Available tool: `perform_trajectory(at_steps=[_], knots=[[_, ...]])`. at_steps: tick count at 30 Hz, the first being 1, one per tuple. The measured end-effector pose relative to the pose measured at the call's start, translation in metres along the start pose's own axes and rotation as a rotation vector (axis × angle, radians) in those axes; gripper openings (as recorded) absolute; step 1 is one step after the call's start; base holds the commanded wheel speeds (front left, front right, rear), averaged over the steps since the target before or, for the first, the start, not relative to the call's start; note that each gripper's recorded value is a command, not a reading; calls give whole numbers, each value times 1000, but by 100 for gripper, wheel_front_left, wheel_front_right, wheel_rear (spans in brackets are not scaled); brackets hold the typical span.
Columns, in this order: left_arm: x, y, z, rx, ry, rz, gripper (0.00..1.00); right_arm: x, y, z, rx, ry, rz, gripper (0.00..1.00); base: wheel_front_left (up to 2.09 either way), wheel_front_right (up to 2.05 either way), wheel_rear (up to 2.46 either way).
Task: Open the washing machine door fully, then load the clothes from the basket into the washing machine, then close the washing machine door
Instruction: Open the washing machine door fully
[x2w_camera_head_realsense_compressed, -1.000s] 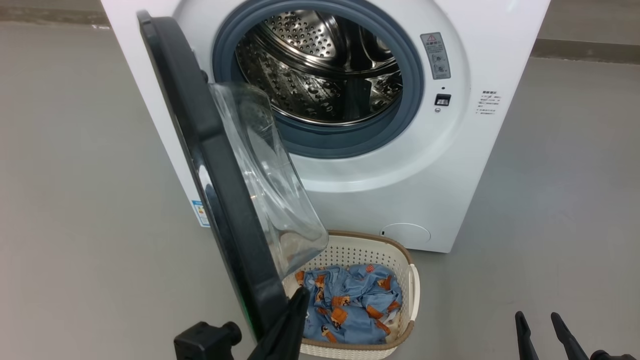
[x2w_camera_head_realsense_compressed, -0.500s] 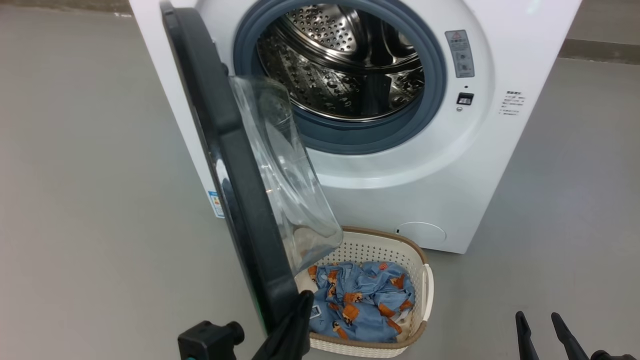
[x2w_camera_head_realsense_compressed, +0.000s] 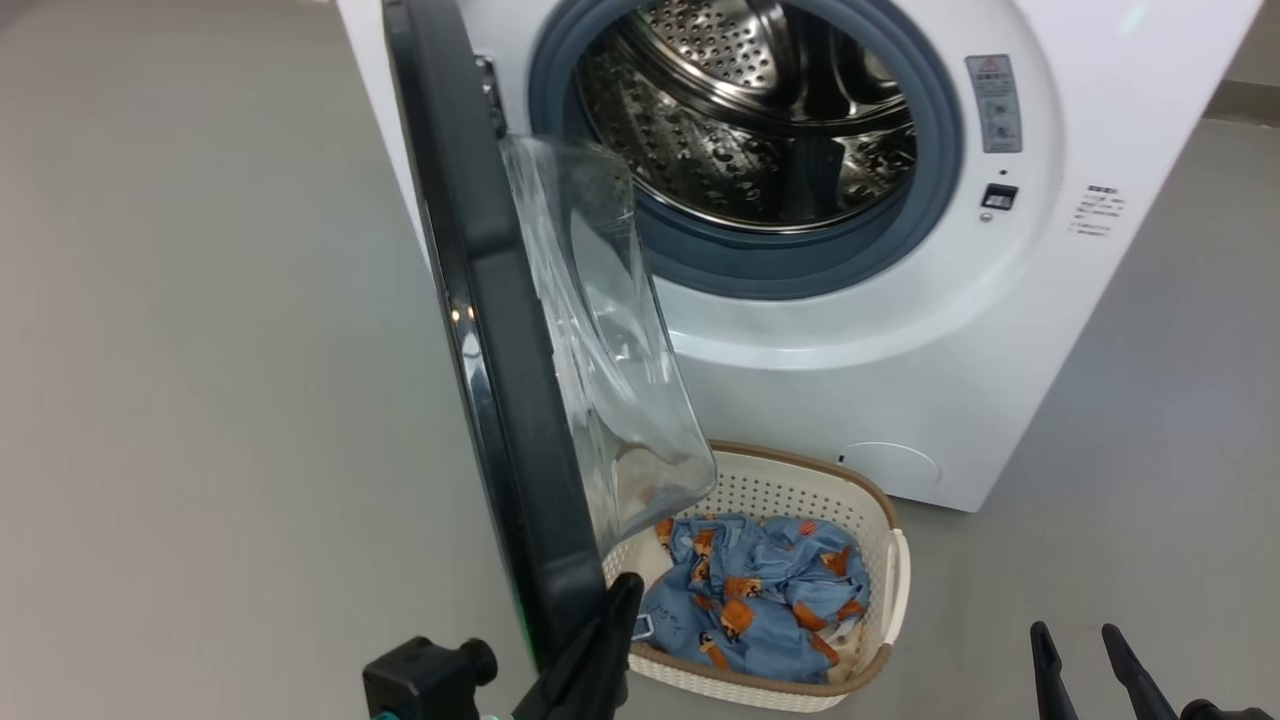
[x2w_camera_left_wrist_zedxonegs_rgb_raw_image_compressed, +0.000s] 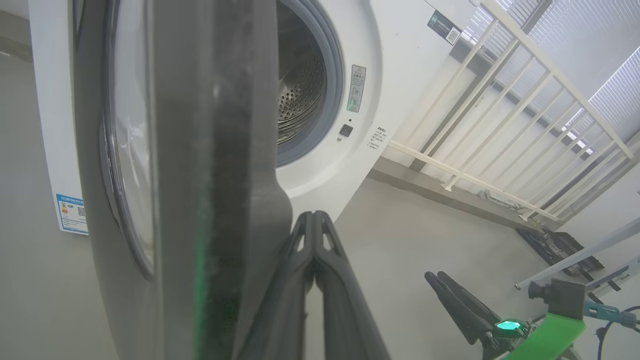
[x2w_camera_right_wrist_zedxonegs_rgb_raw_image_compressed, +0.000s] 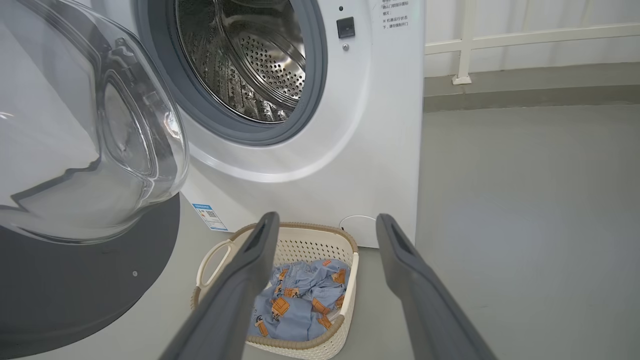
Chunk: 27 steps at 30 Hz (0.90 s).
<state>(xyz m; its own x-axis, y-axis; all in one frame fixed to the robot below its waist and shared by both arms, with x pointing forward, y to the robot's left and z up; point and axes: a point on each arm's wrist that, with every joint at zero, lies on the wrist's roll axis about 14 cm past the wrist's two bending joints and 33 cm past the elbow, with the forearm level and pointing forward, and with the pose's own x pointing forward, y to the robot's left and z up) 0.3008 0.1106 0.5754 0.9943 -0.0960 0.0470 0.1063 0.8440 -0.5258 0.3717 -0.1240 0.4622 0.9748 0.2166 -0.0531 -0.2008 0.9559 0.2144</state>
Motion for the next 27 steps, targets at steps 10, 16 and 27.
perform_trajectory(at_steps=[10,16,27], knots=[[-8,24,12,12,-45,98,0,14,23,-9,2,30,74,100,0,0,0],[-21,51,24,37,-83,203,0,24,43,-16,3,50,138,100,0,0,0],[-49,128,45,103,-166,464,0,32,65,-24,5,75,206,100,0,0,0]])
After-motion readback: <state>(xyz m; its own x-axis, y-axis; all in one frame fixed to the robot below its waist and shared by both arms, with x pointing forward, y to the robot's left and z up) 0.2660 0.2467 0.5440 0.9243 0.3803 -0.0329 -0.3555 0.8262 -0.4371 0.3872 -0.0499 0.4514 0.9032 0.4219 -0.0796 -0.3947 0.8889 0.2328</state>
